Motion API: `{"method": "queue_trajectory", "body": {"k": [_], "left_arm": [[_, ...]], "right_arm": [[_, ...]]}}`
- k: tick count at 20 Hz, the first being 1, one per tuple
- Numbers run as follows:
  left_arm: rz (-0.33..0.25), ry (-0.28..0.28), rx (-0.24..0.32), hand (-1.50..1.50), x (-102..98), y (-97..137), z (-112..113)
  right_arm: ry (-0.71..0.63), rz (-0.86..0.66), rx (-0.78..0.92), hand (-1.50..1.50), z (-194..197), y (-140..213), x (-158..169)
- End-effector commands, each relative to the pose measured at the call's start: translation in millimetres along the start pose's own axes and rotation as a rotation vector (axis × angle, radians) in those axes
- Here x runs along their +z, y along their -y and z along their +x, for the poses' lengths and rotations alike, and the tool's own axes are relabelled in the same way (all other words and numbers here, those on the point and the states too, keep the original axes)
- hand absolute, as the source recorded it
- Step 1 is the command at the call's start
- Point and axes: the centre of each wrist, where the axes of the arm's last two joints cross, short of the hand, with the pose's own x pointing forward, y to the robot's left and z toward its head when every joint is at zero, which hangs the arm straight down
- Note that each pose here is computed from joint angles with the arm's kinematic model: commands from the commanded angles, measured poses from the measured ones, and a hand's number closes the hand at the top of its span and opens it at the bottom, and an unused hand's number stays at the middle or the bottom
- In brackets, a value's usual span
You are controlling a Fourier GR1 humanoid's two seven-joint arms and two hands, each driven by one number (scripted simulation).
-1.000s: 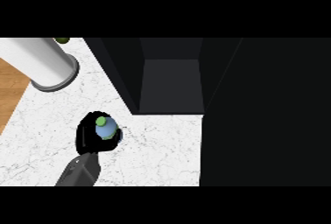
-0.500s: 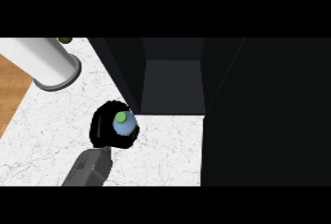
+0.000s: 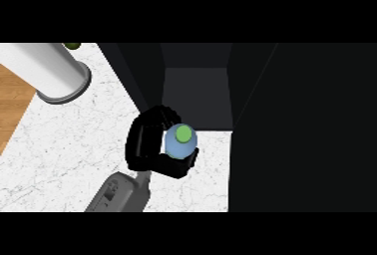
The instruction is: Pick up the bottled water, place it into the cabinet and close the cabinet
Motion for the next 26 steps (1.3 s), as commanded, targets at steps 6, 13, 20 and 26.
{"method": "queue_trajectory", "body": {"k": [6, 13, 20, 26], "left_arm": [[0.059, 0.013, -0.082, 1.50, -30.1, 83.7, 41.8], [0.124, 0.031, -0.170, 1.50, -69.1, 95.4, 45.0], [0.156, -0.002, -0.261, 1.50, -84.9, 95.4, 32.1], [0.158, -0.002, -0.310, 1.50, -97.8, 71.7, 9.5]], "right_arm": [[0.072, 0.004, -0.006, -1.50, 8.8, 5.0, -11.5], [0.073, 0.000, 0.004, -1.50, 17.0, 10.0, -12.9], [0.061, 0.007, 0.001, -1.50, 23.2, 17.3, -9.9], [0.075, 0.011, -0.009, -1.50, 13.9, 20.8, -17.4]]}}
